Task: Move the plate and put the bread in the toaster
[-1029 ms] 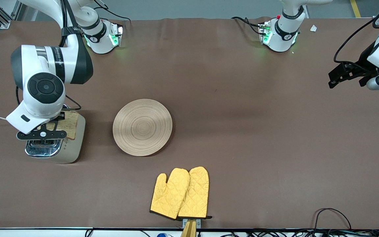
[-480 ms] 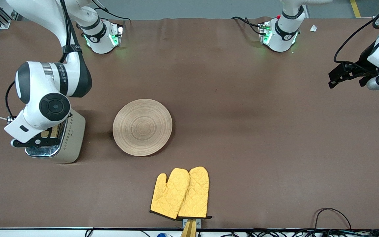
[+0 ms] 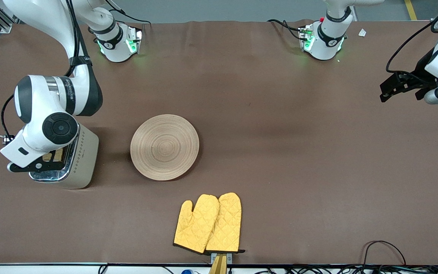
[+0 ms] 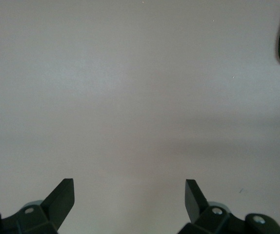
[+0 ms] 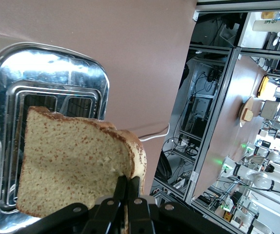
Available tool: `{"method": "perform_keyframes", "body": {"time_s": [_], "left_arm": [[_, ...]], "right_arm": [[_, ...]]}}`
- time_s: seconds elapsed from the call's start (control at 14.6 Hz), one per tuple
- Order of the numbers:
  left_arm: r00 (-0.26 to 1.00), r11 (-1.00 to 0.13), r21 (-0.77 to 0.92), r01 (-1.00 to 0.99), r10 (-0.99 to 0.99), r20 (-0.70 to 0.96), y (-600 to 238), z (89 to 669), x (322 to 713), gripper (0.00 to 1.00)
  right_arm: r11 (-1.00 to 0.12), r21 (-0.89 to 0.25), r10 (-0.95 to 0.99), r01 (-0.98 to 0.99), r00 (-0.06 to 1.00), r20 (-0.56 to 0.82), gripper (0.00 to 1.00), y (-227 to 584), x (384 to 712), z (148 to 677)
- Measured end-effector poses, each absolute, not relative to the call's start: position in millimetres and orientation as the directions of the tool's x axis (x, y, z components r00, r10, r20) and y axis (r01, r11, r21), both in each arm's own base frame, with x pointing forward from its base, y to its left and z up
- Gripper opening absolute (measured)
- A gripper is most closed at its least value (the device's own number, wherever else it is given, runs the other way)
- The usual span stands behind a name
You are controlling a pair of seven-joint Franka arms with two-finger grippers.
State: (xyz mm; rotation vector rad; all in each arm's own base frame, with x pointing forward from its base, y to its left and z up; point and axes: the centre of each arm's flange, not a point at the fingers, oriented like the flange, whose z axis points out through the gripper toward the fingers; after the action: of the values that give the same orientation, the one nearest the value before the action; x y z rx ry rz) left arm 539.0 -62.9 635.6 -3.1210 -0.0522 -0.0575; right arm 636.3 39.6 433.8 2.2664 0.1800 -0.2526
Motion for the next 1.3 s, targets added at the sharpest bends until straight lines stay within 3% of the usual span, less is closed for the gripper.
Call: {"method": "perform_keyframes", "body": {"time_s": [0.69,0.82,1.1,1.3], "left_arm": [[0.999,-0.999,-0.019,0.034,0.034,0.037,-62.6,635.6,539.0,1.00],[0.999,-0.999,-0.019,0.034,0.034,0.037,-62.5,635.6,539.0,1.00],[0.999,-0.999,-0.019,0.034,0.034,0.037,-62.5,635.6,539.1,1.00],[0.999,-0.999,-0.019,0.035,0.034,0.037,-62.4,635.5,539.1,1.00]], "right_arm": [[-0.610,0.743,0.105,0.275,0.958,-0.268,0.04,33.7,660.3,361.5],[-0.610,0.747,0.104,0.264,0.961,-0.255,0.19,34.6,661.9,361.6],[-0.627,0.749,0.088,0.217,0.974,-0.208,0.60,43.9,665.2,365.6],[-0.694,0.704,0.016,0.147,0.982,-0.189,0.91,70.4,665.8,403.1]]}}
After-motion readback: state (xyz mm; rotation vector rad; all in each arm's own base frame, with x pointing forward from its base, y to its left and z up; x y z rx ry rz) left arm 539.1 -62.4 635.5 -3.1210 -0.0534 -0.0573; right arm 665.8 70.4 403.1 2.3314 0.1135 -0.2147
